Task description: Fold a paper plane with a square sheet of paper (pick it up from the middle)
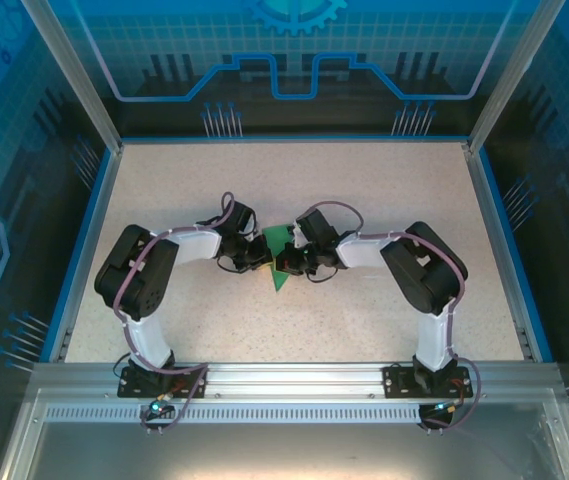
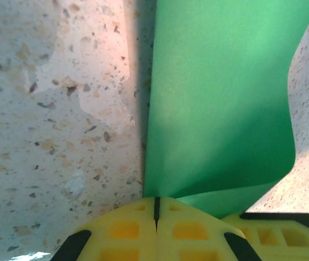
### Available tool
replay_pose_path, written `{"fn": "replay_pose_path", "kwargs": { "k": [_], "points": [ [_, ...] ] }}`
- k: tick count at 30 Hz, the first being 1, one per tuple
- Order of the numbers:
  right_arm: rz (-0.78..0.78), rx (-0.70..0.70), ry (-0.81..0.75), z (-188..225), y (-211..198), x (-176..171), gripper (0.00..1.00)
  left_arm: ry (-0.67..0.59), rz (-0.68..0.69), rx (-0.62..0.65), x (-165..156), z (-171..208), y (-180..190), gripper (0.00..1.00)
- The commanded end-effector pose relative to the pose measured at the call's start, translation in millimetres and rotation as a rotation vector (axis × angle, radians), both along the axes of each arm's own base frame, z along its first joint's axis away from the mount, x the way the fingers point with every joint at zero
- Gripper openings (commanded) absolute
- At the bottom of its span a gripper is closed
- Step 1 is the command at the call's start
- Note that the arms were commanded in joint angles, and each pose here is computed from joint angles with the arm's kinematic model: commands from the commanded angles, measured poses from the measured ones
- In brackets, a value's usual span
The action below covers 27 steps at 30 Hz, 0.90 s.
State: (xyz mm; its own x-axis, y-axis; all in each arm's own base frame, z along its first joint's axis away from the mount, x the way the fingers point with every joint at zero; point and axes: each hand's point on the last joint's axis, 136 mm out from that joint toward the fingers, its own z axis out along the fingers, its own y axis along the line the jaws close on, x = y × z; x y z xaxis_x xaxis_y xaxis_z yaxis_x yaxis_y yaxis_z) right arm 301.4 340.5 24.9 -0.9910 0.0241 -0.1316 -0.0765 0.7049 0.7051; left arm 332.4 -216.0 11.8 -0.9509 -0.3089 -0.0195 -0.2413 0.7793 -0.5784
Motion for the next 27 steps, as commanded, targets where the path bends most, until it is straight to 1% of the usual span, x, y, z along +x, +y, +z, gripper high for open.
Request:
{"fn": "replay_pose_path", "kwargs": {
  "k": [1,10,16,19,23,27],
  "points": [
    [0.025,-0.001,0.012,5.4,-5.0,-12.0,0.0,0.11,0.015,0.152,-23.7,-40.9,23.3,0.0],
    [0.022,-0.033,0.048,-12.4,-13.2,-21.4,0.0,0.108,0.019,0.154,-23.3,-40.4,23.1,0.0],
    [0.006,-0.062,0.069,-25.7,-18.5,-22.2,0.0,0.088,0.018,0.138,-19.9,-31.7,20.2,0.0],
    [-0.012,-0.08,0.082,-31.9,-23.3,-23.0,0.0,0.047,0.015,0.096,-13.2,-14.3,13.3,0.0],
    [-0.046,-0.099,0.106,-38.5,-30.5,-22.8,0.0,-0.018,0.0,-0.012,-7.0,16.4,-2.0,0.02],
    [-0.062,-0.108,0.122,-41.4,-32.8,-23.0,0.0,-0.032,-0.016,-0.097,-10.8,29.7,-12.6,0.05]
  ]
}}
